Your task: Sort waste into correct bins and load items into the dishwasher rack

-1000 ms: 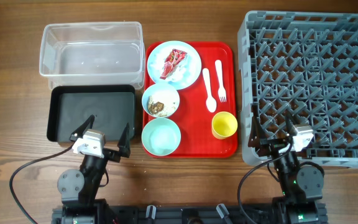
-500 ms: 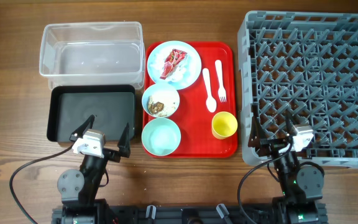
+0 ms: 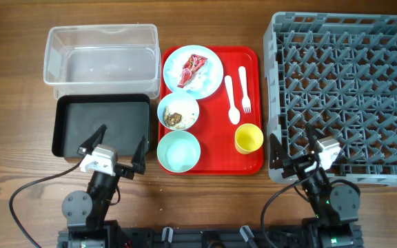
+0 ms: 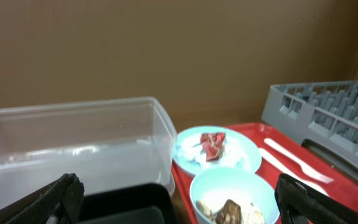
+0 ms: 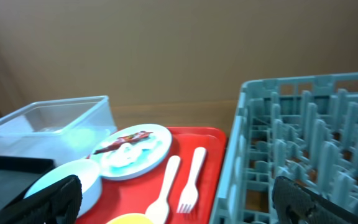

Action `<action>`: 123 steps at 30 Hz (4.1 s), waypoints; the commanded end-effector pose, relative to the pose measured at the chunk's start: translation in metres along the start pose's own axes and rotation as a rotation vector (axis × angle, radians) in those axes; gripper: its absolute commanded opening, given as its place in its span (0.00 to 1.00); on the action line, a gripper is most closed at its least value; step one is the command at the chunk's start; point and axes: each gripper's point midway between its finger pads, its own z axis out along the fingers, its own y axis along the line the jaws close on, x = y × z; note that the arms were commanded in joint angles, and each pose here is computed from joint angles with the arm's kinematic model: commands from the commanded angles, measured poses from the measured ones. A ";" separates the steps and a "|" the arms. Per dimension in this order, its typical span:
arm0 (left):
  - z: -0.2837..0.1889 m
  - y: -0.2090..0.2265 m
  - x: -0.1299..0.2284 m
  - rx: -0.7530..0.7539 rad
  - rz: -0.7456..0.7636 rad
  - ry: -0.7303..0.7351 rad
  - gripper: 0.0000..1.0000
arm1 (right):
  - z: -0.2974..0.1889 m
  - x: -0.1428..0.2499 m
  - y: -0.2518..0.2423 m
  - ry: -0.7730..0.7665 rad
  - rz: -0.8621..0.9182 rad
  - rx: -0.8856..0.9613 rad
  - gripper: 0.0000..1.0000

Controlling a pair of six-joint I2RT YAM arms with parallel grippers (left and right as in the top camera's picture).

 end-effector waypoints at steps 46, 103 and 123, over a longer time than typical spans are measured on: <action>0.289 -0.100 0.029 0.250 0.034 1.051 1.00 | 0.051 -0.088 0.053 0.692 0.183 -0.179 1.00; 0.266 0.018 -0.028 -0.134 -0.250 1.027 0.04 | 0.059 -0.068 0.044 0.765 0.209 -0.142 1.00; 0.236 0.111 0.056 -0.357 -0.329 1.236 1.00 | 0.059 -0.068 0.044 0.765 0.210 -0.142 1.00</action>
